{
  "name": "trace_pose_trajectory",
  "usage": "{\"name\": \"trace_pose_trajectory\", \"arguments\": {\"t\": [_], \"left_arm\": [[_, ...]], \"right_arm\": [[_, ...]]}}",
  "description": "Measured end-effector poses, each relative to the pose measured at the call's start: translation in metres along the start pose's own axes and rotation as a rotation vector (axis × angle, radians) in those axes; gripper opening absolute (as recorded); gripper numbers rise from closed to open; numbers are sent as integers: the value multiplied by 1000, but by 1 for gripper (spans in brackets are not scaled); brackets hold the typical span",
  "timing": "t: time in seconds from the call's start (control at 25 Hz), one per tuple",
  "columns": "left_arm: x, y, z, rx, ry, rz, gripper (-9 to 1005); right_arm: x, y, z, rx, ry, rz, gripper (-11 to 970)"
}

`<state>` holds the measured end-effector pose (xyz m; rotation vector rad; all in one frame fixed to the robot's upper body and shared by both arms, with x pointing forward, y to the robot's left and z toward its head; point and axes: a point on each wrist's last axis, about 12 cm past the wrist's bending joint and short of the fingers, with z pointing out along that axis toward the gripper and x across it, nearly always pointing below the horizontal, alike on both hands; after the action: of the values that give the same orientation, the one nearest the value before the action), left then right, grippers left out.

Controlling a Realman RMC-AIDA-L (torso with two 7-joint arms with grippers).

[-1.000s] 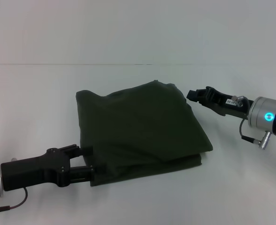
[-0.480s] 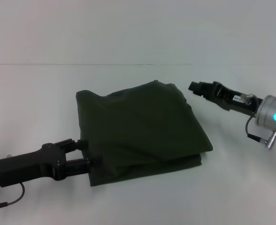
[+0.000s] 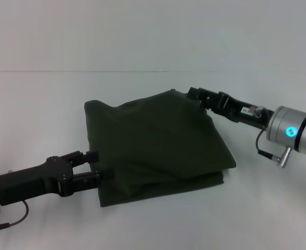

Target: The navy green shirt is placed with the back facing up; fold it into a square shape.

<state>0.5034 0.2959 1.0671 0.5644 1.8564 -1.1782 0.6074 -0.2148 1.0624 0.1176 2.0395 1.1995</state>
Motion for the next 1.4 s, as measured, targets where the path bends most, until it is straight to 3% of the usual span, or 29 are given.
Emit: {"name": "trace_pose_trajectory", "arguments": {"t": [0.04,0.16,0.36,0.96,1.36,1.4], "left_arm": [[0,0,0,0,0,-1,891],[1,0,-1,-1,-1,-5,891],[1,0,-2,-4,-6,-11,891],[1,0,-3,-6,-10,-22,890],[1,0,-3,-5,-10,-22,890],[1,0,-2,-5,-10,-21,890]], "right_arm": [[2,-2,-2,6,8,-1,477],[11,-13,-14,28,0,19,683],[25,-27,-35,40,-41,34,808],[26,-16,-21,4,17,-43,804],[26,-16,-18,14,15,-27,804],[26,-16,-18,18,13,-26,769]]}}
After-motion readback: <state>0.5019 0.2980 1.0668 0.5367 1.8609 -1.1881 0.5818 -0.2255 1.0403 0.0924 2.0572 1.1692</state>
